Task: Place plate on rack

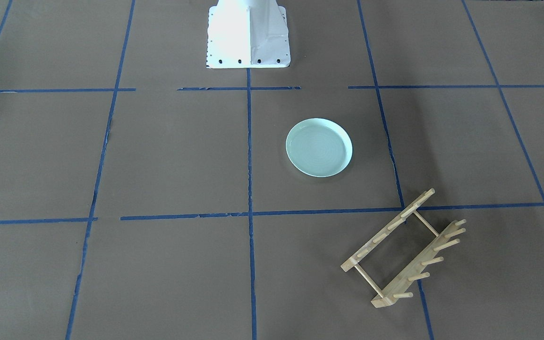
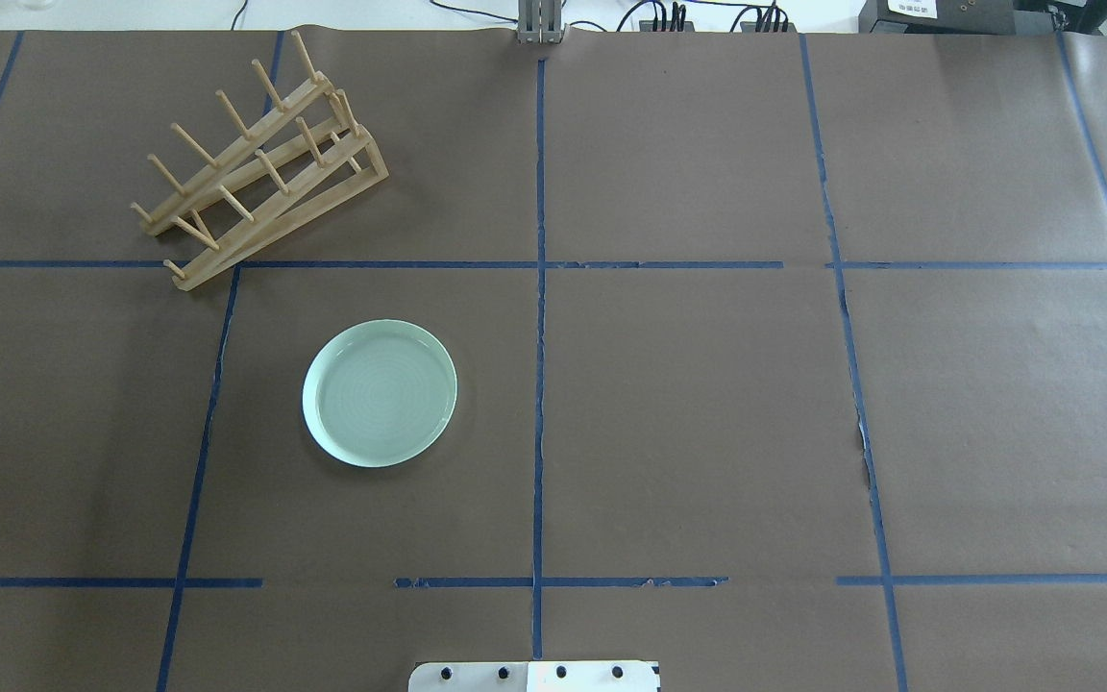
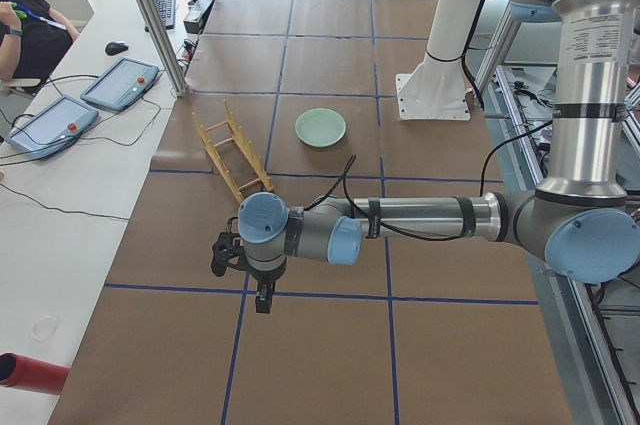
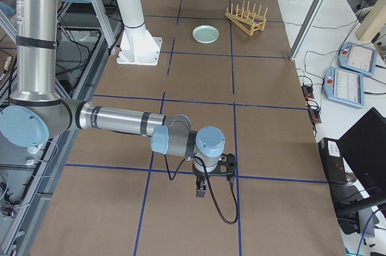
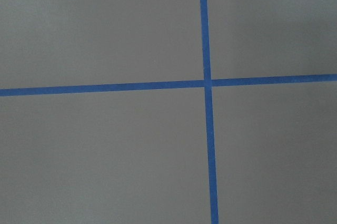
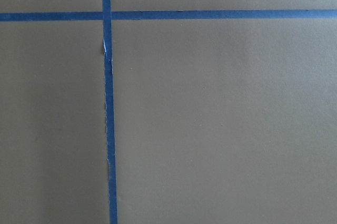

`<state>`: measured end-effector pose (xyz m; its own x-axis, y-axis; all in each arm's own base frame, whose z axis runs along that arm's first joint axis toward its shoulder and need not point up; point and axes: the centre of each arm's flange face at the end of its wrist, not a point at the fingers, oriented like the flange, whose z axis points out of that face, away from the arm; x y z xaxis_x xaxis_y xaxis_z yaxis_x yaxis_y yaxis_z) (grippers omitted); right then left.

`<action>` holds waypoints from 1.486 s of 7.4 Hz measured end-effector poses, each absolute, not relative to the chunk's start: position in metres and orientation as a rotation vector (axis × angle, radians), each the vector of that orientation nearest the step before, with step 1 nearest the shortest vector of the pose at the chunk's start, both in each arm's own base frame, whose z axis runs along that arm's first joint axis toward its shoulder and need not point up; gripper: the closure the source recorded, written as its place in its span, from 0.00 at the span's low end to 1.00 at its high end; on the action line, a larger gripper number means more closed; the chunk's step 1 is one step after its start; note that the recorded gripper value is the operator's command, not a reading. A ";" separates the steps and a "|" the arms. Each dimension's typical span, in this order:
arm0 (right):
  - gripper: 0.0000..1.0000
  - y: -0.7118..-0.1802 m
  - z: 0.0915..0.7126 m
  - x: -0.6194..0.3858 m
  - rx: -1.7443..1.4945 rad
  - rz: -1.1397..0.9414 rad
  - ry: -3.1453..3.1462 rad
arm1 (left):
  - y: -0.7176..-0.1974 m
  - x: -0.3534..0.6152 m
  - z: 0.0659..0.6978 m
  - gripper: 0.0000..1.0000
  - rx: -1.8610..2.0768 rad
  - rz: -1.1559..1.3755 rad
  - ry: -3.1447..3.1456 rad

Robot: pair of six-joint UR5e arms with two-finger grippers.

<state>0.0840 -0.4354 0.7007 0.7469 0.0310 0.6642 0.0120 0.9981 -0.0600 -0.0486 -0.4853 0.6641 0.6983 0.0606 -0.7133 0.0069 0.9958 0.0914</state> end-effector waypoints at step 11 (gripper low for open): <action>0.00 -0.435 0.701 0.084 -0.062 0.010 -0.727 | -0.490 0.123 0.343 0.00 0.249 0.010 0.862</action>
